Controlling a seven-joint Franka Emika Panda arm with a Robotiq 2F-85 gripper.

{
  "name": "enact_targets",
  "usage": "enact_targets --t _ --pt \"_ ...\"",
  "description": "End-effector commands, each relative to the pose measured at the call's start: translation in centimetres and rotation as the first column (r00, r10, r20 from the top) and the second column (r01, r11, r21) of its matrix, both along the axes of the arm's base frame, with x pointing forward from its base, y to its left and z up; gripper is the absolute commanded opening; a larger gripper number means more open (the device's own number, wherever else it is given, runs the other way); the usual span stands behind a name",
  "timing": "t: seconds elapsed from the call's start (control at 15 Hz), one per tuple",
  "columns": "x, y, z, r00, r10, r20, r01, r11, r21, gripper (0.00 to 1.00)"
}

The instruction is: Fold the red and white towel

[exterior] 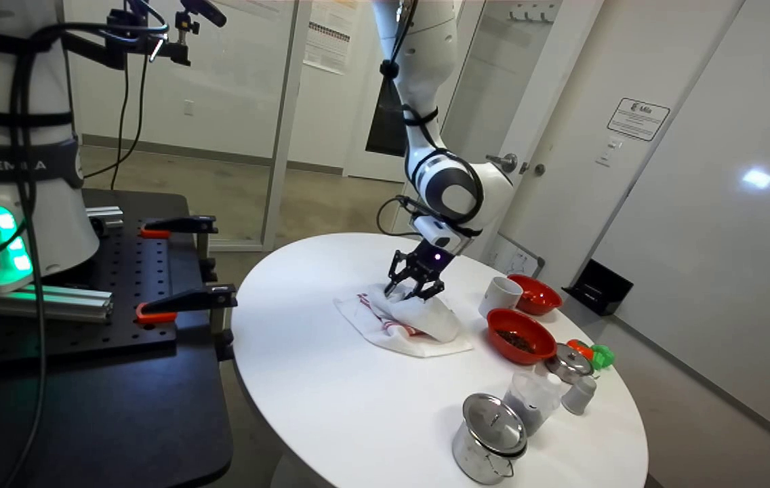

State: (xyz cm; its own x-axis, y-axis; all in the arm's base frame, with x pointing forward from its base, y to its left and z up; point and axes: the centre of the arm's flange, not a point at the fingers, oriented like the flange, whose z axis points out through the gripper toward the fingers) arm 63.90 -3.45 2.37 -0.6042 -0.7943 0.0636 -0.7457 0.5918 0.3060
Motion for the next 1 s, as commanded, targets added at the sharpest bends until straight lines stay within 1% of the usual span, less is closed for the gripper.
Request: enact_targets --t 0.0,0.13,0.2,0.27,0.53,0.6,0.73,0.93 --pt "-0.2 0.6 3.0 0.997 0.08 -0.006 -0.08 0.997 -0.007 0.78" --pt "0.3 1.4 4.7 0.989 0.147 0.003 -0.147 0.989 0.0 0.93" --pt "0.6 1.6 5.5 0.985 0.175 0.001 -0.175 0.985 0.0 0.99" --pt "0.8 1.9 6.5 0.979 0.205 0.004 -0.205 0.979 -0.001 1.0" --pt "1.7 2.6 9.9 0.952 0.305 0.017 -0.305 0.952 -0.02 1.0" --pt "1.8 2.6 10.6 0.94 0.339 0.029 -0.339 0.941 -0.014 1.0" --pt "2.2 2.5 11.8 0.89 0.451 0.065 -0.452 0.892 0.007 1.0" --pt "2.0 2.4 13.3 0.811 0.574 0.116 -0.58 0.814 0.03 1.0"
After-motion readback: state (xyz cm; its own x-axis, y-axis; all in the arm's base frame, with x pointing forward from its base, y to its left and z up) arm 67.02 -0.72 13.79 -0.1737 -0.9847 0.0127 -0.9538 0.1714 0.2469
